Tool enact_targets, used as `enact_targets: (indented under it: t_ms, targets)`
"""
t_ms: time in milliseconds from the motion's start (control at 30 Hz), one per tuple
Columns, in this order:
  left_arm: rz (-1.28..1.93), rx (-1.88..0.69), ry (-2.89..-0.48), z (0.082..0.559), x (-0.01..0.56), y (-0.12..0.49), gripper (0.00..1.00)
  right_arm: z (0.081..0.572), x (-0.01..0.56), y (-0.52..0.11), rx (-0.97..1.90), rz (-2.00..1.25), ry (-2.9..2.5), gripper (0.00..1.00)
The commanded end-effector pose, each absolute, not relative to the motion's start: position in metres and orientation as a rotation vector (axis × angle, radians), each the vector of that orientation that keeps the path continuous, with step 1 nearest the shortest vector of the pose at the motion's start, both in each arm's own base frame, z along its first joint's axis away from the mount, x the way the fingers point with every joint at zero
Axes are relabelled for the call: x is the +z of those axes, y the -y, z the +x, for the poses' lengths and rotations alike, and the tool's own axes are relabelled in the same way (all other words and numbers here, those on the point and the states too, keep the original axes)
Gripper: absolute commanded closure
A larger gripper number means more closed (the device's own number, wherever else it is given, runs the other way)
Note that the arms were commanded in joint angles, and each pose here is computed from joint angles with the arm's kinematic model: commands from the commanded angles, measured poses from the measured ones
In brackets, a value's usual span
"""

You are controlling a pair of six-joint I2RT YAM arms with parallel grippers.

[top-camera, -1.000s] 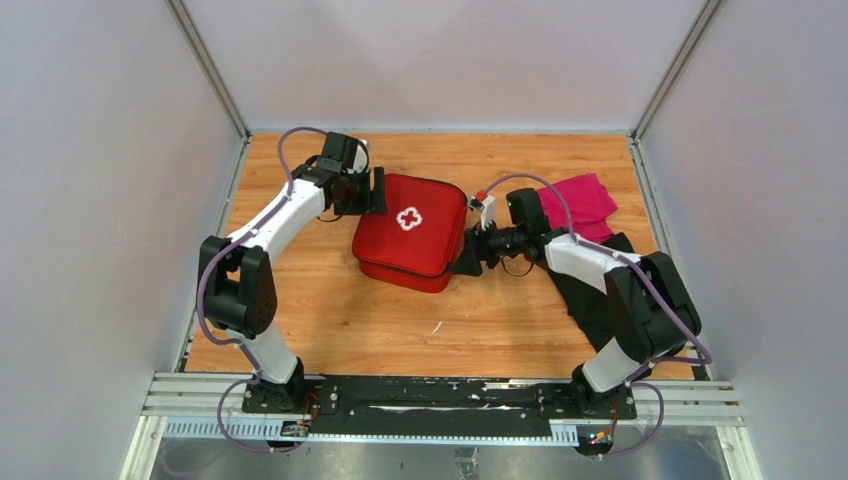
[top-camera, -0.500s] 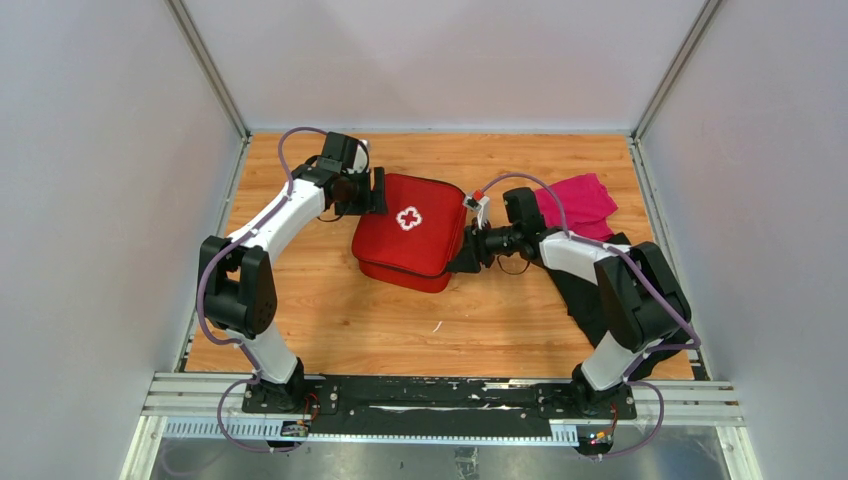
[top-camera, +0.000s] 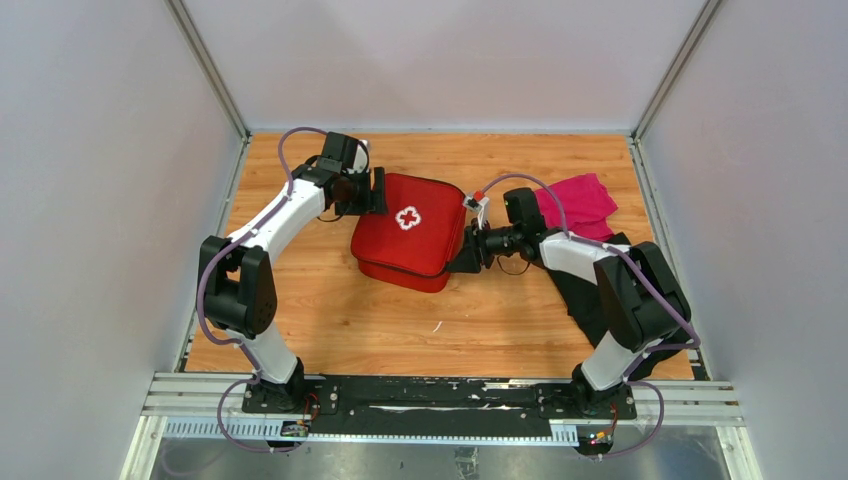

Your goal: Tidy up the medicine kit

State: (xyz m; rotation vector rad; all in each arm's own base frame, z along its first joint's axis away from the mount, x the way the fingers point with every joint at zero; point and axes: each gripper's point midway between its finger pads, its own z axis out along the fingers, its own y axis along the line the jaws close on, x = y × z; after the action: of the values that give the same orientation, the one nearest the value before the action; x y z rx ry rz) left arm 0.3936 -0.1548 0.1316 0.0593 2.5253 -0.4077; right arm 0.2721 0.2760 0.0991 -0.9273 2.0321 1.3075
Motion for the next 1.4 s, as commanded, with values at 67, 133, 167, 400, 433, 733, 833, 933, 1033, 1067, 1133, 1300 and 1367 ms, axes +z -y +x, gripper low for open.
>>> enact_targets:
  t_ms: [67, 133, 167, 400, 433, 733, 833, 933, 1033, 1067, 1133, 1300, 1367]
  targets:
    - [0.067, -0.417, -2.540, 0.394, 0.125, 0.155, 0.26, 0.267, 0.098, -0.276, 1.371, -0.942, -2.004, 0.62]
    - [0.068, -0.417, -2.540, 0.394, 0.125, 0.155, 0.26, 0.265, 0.100, -0.277, 1.389, -0.954, -1.992, 0.62]
    - [0.068, -0.417, -2.538, 0.395, 0.125, 0.154, 0.26, 0.263, 0.101, -0.277, 1.398, -0.958, -1.988, 0.60]
    - [0.069, -0.423, -2.539, 0.394, 0.125, 0.155, 0.26, 0.260, 0.099, -0.277, 1.405, -0.964, -1.991, 0.57]
    - [0.069, -0.423, -2.540, 0.394, 0.125, 0.155, 0.26, 0.260, 0.097, -0.276, 1.400, -0.964, -1.998, 0.59]
    - [0.069, -0.428, -2.546, 0.394, 0.123, 0.155, 0.26, 0.257, 0.086, -0.275, 1.370, -1.001, -2.038, 0.72]
    - [0.069, -0.426, -2.547, 0.394, 0.123, 0.155, 0.26, 0.257, 0.086, -0.275, 1.368, -1.002, -2.038, 0.76]
    - [0.070, -0.430, -2.546, 0.394, 0.123, 0.156, 0.26, 0.258, 0.086, -0.275, 1.363, -0.999, -2.040, 0.81]
    - [0.068, -0.429, -2.549, 0.394, 0.122, 0.155, 0.26, 0.260, 0.087, -0.274, 1.348, -0.993, -2.039, 0.87]
    - [0.068, -0.429, -2.550, 0.394, 0.122, 0.155, 0.26, 0.260, 0.086, -0.274, 1.342, -0.990, -2.040, 0.89]
    - [0.068, -0.429, -2.554, 0.394, 0.121, 0.155, 0.26, 0.260, 0.088, -0.273, 1.326, -0.985, -2.041, 0.92]
    - [0.064, -0.427, -2.558, 0.395, 0.120, 0.154, 0.27, 0.264, 0.094, -0.265, 1.226, -0.957, -2.043, 0.98]
    - [0.064, -0.428, -2.555, 0.395, 0.120, 0.154, 0.26, 0.267, 0.096, -0.260, 1.164, -0.937, -2.062, 1.00]
